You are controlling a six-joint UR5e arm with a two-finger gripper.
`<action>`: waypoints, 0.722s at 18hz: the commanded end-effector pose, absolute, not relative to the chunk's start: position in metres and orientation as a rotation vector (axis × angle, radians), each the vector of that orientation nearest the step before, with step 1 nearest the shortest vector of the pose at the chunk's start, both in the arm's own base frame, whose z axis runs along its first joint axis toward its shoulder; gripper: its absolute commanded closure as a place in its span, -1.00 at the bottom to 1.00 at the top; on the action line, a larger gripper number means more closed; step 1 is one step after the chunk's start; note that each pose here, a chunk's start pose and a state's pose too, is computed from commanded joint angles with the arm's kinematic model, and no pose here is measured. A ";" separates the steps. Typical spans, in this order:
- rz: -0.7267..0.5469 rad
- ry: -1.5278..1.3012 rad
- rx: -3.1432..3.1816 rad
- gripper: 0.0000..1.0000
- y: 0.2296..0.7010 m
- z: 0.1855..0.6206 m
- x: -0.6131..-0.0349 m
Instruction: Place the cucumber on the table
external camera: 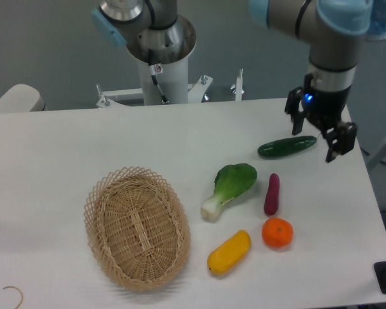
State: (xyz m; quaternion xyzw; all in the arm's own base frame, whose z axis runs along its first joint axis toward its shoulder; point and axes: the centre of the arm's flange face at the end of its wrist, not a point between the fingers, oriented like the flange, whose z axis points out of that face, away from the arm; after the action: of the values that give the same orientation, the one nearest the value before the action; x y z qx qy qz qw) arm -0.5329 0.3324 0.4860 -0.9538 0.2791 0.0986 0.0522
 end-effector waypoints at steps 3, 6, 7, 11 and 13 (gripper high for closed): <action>0.301 0.991 -2.885 -1.00 0.306 0.487 -0.548; 0.301 1.114 -2.863 -1.00 0.285 0.485 -0.558; 0.300 1.128 -2.860 -1.00 0.282 0.484 -0.559; 0.304 1.105 -2.864 -1.00 0.281 0.486 -0.558; 0.304 1.105 -2.863 -1.00 0.281 0.486 -0.557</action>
State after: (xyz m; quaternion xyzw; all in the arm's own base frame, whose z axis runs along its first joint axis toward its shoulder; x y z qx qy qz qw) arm -0.5570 0.2806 0.4862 -0.9280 0.3581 0.0986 0.0290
